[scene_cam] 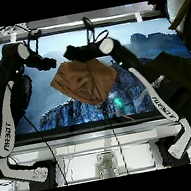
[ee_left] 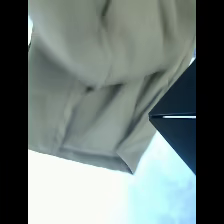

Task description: Fold the clothes and pants, and hang the long-sleeved shirts on hangers.

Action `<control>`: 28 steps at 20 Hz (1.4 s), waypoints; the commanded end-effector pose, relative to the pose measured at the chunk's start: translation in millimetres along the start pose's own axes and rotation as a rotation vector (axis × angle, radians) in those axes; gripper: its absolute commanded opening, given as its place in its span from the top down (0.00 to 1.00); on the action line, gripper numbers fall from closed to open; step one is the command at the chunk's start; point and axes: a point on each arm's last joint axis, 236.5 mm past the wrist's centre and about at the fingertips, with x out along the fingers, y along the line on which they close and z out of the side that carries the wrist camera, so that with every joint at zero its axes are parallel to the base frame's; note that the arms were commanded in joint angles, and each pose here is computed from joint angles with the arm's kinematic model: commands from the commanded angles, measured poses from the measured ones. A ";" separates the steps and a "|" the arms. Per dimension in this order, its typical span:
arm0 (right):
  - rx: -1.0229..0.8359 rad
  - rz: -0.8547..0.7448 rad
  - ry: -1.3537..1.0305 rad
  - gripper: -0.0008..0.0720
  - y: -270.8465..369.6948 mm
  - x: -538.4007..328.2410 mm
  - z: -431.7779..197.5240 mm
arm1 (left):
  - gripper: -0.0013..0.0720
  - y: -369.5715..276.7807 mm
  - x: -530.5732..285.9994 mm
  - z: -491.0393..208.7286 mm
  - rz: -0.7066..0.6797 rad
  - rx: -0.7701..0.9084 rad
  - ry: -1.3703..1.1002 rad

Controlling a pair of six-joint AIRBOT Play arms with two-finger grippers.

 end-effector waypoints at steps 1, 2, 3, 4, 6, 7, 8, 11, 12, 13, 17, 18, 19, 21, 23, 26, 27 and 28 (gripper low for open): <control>-0.122 -0.030 -0.069 0.41 -5.3 -10.7 31.6 | 0.97 16.8 -4.7 -8.8 0.016 -0.028 0.030; -0.129 -0.076 -0.002 0.41 -27.6 -30.0 36.3 | 0.96 18.6 -4.8 -11.2 0.017 -0.032 0.039; -0.120 -0.123 0.068 0.41 -51.7 -52.6 39.2 | 0.96 20.3 -4.9 -11.7 0.019 -0.035 0.041; -0.096 -0.172 0.139 0.41 -78.1 -79.9 39.6 | 0.97 21.0 -5.0 -11.5 0.020 -0.036 0.040; -0.025 -0.271 0.304 0.41 -128.1 -133.8 22.8 | 0.96 21.5 -4.8 -11.7 0.020 -0.038 0.040; 0.021 -0.315 0.425 0.39 -149.1 -159.3 0.5 | 0.97 21.4 -4.8 -11.6 0.020 -0.038 0.040; 0.075 -0.363 0.557 0.35 -169.3 -184.6 -26.4 | 0.97 21.4 -4.8 -11.7 0.020 -0.038 0.040; 0.180 -0.421 0.650 0.31 -206.2 -196.7 -69.3 | 0.96 20.2 -4.8 -12.0 0.016 -0.042 0.042; 0.209 -0.431 0.621 0.22 -218.9 -185.8 -82.0 | 0.96 20.1 -4.8 -12.6 0.016 -0.042 0.044; 0.247 -0.430 0.592 0.21 -228.4 -173.0 -97.8 | 0.96 20.1 -4.8 -12.6 0.016 -0.042 0.044; 0.663 -0.322 0.352 0.06 -251.9 -107.3 -166.7 | 0.96 20.1 -4.1 -12.6 0.016 -0.042 0.044; 0.779 -0.306 0.276 0.05 -257.7 -99.0 -175.9 | 0.96 20.1 -4.1 -12.7 0.015 -0.042 0.045; 0.846 -0.272 0.226 0.05 -258.5 -94.3 -182.4 | 0.96 20.1 -4.1 -12.7 0.015 -0.042 0.045; 0.876 -0.206 0.196 0.05 -253.1 -91.9 -189.5 | 0.96 20.2 -4.1 -12.7 0.016 -0.042 0.045; 0.879 -0.191 0.184 0.05 -251.4 -90.7 -186.7 | 0.96 20.1 -4.1 -12.6 0.016 -0.042 0.044; 0.856 -0.175 0.163 0.05 -248.9 -87.5 -181.9 | 0.96 20.1 -4.1 -12.7 0.015 -0.042 0.045; 0.846 -0.187 0.154 0.05 -249.9 -85.0 -182.3 | 0.96 20.0 -4.1 -12.7 0.015 -0.042 0.045; 0.840 -0.195 0.149 0.05 -248.6 -81.5 -183.8 | 0.97 19.9 -4.1 -12.6 0.015 -0.042 0.045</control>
